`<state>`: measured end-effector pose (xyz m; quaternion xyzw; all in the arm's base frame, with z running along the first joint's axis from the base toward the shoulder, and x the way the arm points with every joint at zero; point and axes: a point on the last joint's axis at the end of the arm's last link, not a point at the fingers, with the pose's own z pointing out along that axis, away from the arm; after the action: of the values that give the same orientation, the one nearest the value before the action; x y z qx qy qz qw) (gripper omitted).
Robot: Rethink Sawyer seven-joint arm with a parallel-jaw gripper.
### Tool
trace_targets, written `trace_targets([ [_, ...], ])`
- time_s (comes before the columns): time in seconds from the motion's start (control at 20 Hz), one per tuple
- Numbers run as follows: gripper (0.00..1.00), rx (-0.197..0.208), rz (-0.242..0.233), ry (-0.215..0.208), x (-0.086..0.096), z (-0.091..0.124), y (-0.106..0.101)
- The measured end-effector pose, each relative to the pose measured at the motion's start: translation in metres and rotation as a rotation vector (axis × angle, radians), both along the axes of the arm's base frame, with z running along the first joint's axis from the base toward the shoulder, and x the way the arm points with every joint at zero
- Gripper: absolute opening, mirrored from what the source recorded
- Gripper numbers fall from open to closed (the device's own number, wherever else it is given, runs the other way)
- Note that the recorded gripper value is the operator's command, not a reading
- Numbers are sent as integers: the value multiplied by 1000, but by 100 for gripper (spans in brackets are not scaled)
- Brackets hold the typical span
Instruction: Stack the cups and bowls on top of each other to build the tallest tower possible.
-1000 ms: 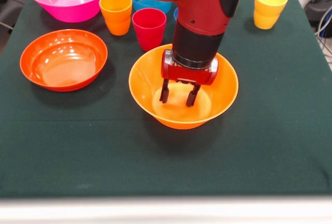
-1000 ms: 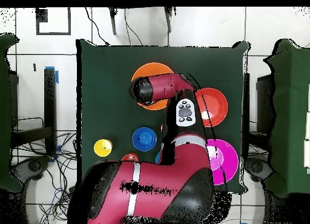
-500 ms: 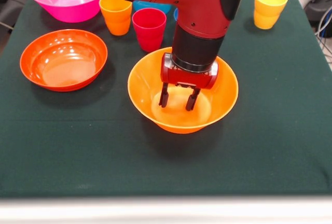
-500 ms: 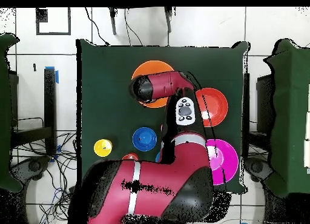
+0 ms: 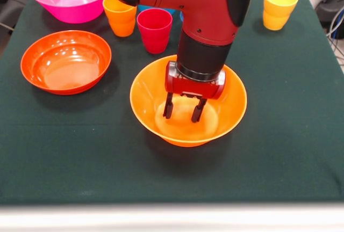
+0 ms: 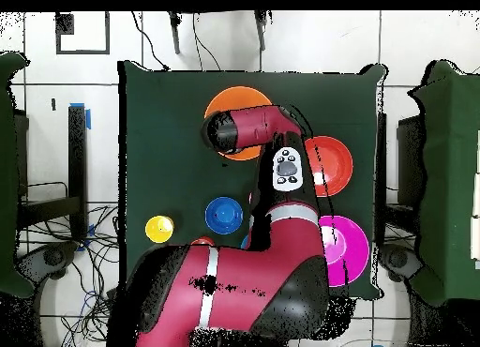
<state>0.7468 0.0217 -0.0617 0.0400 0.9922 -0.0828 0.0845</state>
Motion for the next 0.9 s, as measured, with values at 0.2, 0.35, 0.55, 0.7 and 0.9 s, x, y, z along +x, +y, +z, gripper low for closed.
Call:
trace_targets([
  [0.2, 100, 0, 0, -3, 1, 0, 0],
  [0.35, 100, 0, 0, -3, 1, 0, 0],
  [0.55, 100, 2, -1, -2, 0, 1, 0],
  [0.7, 100, 7, 0, 12, -7, 2, 1],
  [0.9, 100, 11, 3, 30, -17, 2, 4],
])
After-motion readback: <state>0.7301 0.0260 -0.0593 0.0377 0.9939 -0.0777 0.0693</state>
